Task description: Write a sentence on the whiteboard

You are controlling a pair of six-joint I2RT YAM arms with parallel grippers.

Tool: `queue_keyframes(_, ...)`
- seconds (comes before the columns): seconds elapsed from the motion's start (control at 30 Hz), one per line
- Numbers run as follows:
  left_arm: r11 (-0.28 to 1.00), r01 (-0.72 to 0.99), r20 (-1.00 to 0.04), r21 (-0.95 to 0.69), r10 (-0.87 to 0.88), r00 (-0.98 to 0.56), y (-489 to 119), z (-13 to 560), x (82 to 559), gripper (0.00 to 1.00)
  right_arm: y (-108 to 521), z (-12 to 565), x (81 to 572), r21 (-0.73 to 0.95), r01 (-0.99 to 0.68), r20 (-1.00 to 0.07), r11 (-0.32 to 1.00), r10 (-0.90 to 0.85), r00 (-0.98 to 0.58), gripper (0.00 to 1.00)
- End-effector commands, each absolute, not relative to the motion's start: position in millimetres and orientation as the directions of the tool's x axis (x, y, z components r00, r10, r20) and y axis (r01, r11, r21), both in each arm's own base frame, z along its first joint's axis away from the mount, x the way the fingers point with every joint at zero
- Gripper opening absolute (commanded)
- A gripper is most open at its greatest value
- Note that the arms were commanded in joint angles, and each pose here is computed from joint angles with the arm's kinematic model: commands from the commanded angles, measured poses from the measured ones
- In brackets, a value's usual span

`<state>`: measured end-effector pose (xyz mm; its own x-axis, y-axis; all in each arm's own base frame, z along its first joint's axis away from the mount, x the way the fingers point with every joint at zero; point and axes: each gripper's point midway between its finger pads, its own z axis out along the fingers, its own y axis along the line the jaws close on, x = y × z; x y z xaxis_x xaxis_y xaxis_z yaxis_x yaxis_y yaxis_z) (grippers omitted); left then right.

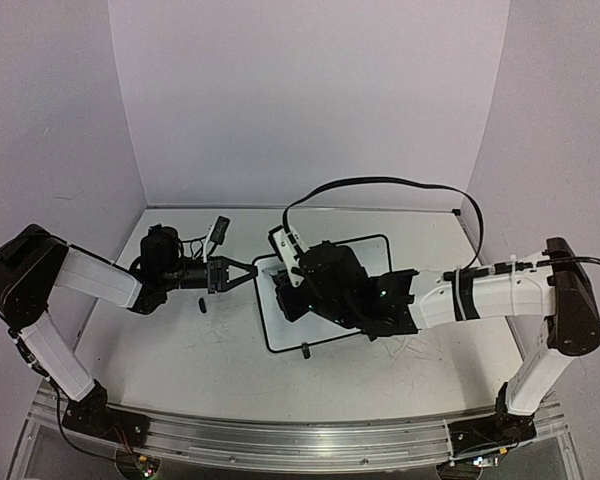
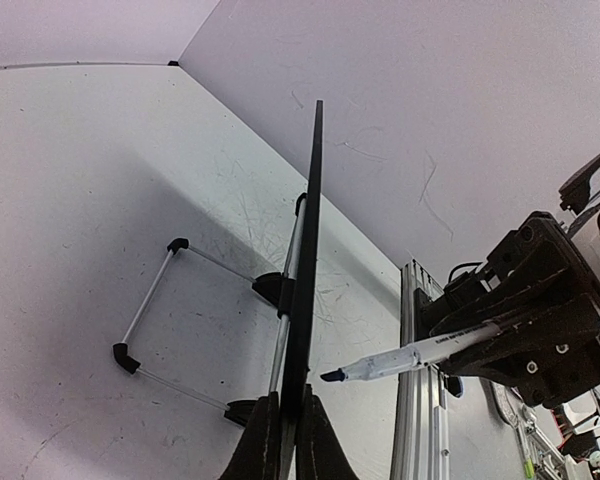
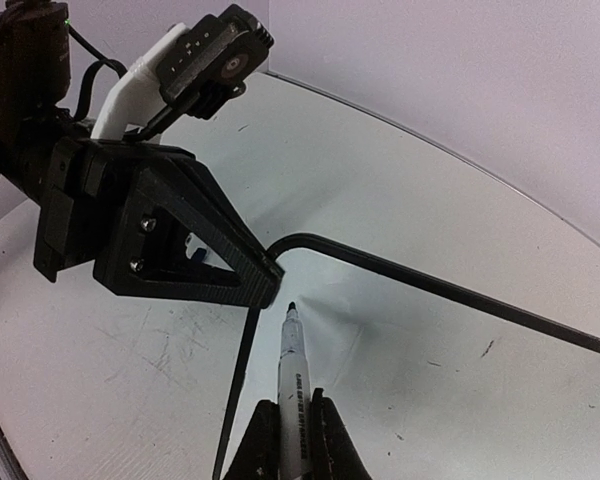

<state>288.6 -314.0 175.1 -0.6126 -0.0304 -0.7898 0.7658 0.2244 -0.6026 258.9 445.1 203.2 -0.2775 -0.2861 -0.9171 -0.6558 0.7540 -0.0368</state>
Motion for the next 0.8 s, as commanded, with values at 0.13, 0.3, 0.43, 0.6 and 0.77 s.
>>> queue_keyframes(0.13, 0.178, 0.776, -0.792, -0.605, -0.029, -0.610, -318, 186, 285, 0.00, 456, 219, 267, -0.022, -0.642, -0.938, 0.766, -0.238, -0.252, 0.00)
queue_keyframes(0.3, 0.176, 0.776, -0.791, -0.606, -0.027, -0.611, -319, 186, 285, 0.00, 453, 217, 268, -0.022, -0.632, -0.935, 0.775, -0.240, -0.261, 0.00)
queue_keyframes(0.43, 0.175, 0.777, -0.792, -0.604, -0.029, -0.609, -319, 187, 285, 0.00, 451, 209, 268, -0.026, -0.625, -0.928, 0.780, -0.251, -0.274, 0.00)
queue_keyframes(0.6, 0.174, 0.778, -0.793, -0.603, -0.029, -0.608, -319, 188, 285, 0.00, 450, 203, 267, -0.022, -0.622, -0.923, 0.783, -0.256, -0.289, 0.00)
queue_keyframes(0.77, 0.174, 0.778, -0.793, -0.603, -0.030, -0.608, -319, 188, 285, 0.00, 447, 197, 266, -0.017, -0.619, -0.916, 0.785, -0.261, -0.305, 0.00)
